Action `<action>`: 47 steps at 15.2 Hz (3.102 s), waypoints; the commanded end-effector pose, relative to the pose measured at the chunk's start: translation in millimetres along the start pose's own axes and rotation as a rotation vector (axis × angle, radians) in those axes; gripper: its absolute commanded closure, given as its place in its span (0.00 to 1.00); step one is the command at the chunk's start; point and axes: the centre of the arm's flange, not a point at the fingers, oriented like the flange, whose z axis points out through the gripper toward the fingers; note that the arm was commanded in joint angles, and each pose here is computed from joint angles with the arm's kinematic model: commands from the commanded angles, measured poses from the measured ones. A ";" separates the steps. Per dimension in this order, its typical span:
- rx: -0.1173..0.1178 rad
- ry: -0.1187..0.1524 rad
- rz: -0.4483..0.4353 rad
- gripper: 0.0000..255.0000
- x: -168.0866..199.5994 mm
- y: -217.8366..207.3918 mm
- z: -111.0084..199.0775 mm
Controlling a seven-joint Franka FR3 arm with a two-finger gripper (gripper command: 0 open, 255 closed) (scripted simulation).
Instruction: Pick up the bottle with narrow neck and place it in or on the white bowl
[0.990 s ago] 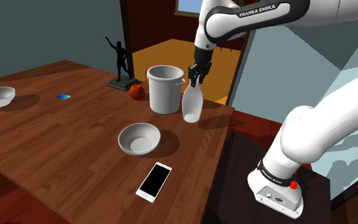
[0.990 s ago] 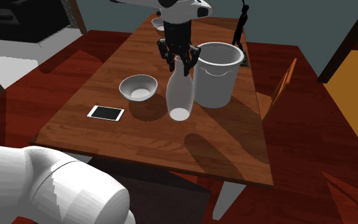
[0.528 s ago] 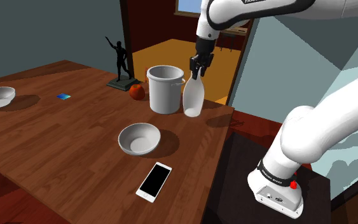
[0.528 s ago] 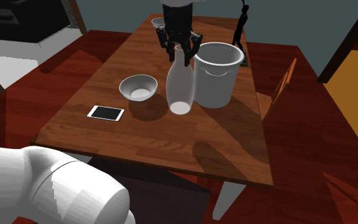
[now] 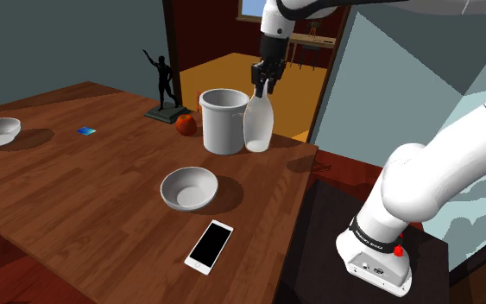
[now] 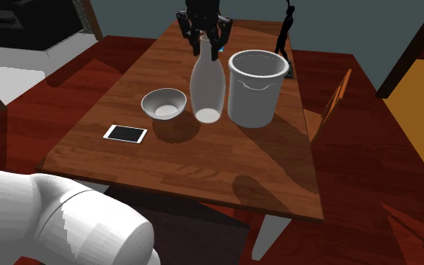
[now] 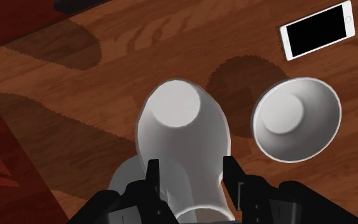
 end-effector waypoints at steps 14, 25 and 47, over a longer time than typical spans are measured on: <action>0.000 0.000 0.001 1.00 42.5 -182.6 -57.7; 0.000 0.000 0.001 1.00 59.9 -261.4 -61.6; 0.000 0.000 0.001 1.00 51.7 -261.2 54.2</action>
